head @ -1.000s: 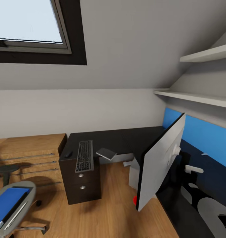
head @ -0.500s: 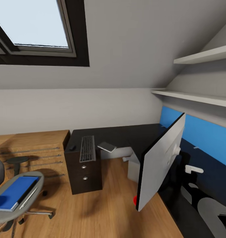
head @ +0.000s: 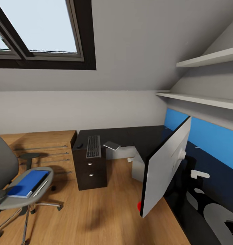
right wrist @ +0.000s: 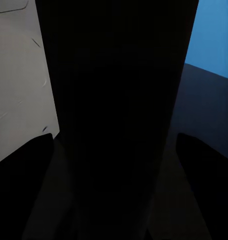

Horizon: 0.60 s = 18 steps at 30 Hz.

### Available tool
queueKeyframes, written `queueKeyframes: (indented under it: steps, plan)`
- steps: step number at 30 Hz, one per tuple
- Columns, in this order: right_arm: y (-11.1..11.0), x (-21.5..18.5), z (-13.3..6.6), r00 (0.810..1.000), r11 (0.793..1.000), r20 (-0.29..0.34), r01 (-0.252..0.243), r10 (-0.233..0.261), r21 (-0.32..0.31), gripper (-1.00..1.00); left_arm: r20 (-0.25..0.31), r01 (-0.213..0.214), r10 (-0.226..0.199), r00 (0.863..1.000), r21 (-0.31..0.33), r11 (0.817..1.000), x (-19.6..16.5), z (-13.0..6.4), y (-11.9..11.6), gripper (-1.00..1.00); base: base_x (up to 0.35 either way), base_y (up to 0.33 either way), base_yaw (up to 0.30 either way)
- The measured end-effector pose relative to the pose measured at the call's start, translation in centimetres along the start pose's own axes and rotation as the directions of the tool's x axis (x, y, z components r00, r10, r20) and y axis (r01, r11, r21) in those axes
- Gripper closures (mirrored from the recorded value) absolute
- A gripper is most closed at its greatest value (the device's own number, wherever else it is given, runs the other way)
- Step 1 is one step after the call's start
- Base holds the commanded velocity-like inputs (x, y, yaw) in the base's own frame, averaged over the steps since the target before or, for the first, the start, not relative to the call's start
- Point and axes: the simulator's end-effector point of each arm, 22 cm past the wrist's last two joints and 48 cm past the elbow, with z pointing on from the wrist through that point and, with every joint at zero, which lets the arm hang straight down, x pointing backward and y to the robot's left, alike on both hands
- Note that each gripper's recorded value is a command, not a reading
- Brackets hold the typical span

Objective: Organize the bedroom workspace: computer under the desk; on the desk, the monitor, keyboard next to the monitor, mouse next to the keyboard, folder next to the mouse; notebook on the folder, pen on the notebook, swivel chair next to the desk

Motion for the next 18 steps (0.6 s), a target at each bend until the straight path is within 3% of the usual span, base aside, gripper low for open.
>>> queueKeyframes:
  steps: [18]
  plan:
    - [0.31,-0.13,0.01,1.0,1.0,0.0,0.009,-0.009,-0.008,1.0,0.001,0.0,0.0,1.0,-0.001,1.0,-0.06,0.01,0.1,-1.0,-0.273,-0.209,0.025]
